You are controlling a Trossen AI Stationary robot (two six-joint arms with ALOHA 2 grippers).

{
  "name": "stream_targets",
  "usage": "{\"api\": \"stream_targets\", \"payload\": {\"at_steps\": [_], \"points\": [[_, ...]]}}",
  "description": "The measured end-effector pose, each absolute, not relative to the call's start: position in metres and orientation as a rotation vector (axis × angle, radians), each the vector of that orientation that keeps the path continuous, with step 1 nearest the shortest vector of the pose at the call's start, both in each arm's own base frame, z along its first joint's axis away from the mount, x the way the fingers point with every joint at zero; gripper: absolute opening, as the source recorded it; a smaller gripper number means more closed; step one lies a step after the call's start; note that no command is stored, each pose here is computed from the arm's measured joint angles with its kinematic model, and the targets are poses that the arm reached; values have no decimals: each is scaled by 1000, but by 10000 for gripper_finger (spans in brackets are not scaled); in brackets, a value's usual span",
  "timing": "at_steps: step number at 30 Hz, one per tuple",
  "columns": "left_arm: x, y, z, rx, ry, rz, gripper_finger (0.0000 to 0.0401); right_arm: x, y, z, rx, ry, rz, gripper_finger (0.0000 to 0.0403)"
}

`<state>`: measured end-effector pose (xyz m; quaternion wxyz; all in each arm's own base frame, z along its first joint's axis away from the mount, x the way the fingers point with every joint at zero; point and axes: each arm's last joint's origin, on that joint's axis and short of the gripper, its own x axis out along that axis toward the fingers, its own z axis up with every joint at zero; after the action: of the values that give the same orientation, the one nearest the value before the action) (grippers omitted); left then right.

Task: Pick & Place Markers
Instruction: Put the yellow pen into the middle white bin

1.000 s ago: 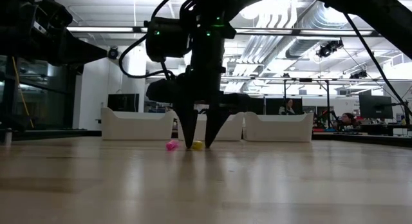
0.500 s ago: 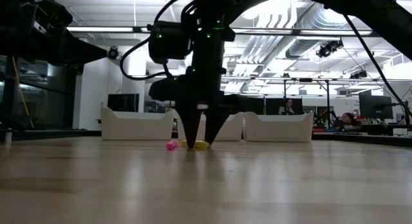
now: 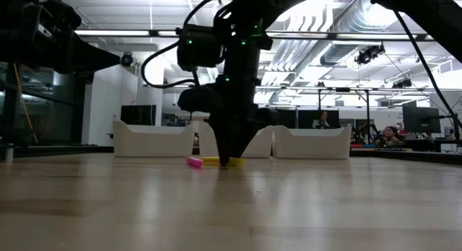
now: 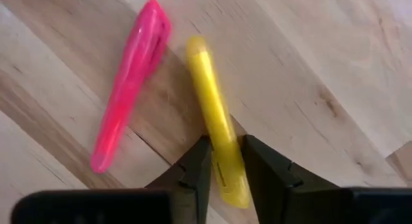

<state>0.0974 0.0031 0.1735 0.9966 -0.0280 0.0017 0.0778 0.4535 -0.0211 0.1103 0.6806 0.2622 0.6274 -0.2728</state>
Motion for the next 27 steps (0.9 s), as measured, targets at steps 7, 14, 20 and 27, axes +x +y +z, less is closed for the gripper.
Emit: {"api": "stream_targets", "payload": {"at_steps": [7, 14, 20, 27], "points": [[97, 3, 174, -56, 4, 156, 7, 456, -14, 112, 400, 1423, -444, 40], [97, 3, 174, -56, 4, 156, 7, 453, -14, 115, 366, 1447, -416, 40], [97, 3, 174, -56, 4, 156, 7, 449, -18, 133, 364, 1423, -412, 40], [97, 3, 174, -56, 3, 156, 7, 440, -37, 162, 373, 1386, -429, 24]]}}
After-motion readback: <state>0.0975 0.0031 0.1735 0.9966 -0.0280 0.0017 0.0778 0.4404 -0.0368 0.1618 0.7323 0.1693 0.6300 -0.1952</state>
